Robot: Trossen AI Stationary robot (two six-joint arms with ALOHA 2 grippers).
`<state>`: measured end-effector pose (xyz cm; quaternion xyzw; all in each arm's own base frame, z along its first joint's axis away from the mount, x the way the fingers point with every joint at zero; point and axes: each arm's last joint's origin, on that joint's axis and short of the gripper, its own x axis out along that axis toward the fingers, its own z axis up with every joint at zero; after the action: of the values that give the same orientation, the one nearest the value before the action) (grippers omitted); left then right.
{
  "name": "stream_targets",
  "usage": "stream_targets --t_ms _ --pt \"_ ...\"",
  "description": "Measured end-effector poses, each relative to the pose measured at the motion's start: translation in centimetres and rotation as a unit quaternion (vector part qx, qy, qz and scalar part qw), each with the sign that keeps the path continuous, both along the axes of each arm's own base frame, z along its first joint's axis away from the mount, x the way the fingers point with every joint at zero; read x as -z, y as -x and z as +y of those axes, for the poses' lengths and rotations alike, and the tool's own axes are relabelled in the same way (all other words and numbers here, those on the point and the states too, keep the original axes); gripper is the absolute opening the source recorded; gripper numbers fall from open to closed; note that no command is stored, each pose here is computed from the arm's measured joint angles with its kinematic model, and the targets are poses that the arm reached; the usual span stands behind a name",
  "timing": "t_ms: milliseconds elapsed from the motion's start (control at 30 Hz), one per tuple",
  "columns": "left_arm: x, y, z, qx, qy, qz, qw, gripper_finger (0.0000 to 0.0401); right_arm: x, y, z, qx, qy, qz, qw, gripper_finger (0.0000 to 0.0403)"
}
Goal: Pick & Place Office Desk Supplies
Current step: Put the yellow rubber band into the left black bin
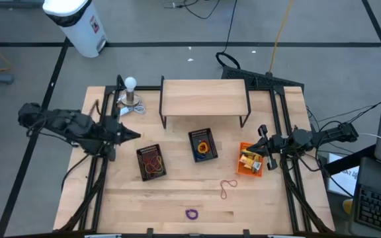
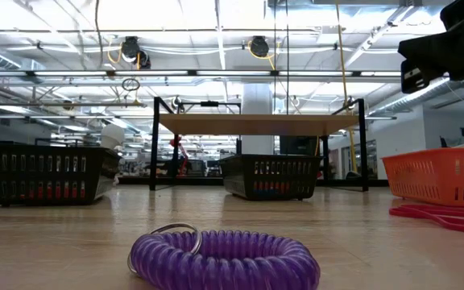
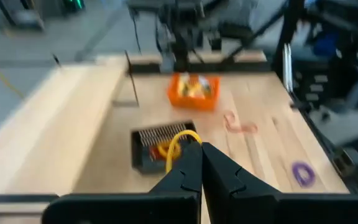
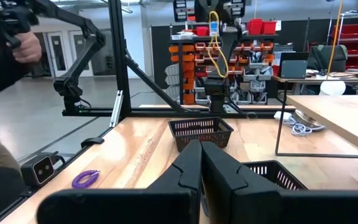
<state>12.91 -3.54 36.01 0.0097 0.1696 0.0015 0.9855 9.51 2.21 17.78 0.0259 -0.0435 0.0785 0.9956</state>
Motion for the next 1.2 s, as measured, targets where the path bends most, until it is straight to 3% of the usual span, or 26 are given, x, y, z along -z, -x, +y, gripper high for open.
stream_targets --t_ms 133,267,500,1200 --pt "0.0 -1.9 -0.9 0.019 0.017 0.077 0.997 0.0000 -0.1 0.0 0.0 0.000 0.002 -0.004 1.000 0.0002" --pt "1.9 -3.8 -1.7 0.025 0.021 0.159 0.987 0.0000 -0.1 0.0 0.0 0.001 0.005 -0.004 1.000 0.0002" --pt "5.4 -5.8 -2.5 0.004 0.032 0.305 0.952 0.0000 -0.1 0.0 0.0 0.001 0.005 -0.008 1.000 0.0002" --pt "13.6 -11.3 -4.6 0.022 -0.027 0.472 0.881 0.0000 -0.3 0.0 0.0 0.001 0.007 -0.016 1.000 0.0002"
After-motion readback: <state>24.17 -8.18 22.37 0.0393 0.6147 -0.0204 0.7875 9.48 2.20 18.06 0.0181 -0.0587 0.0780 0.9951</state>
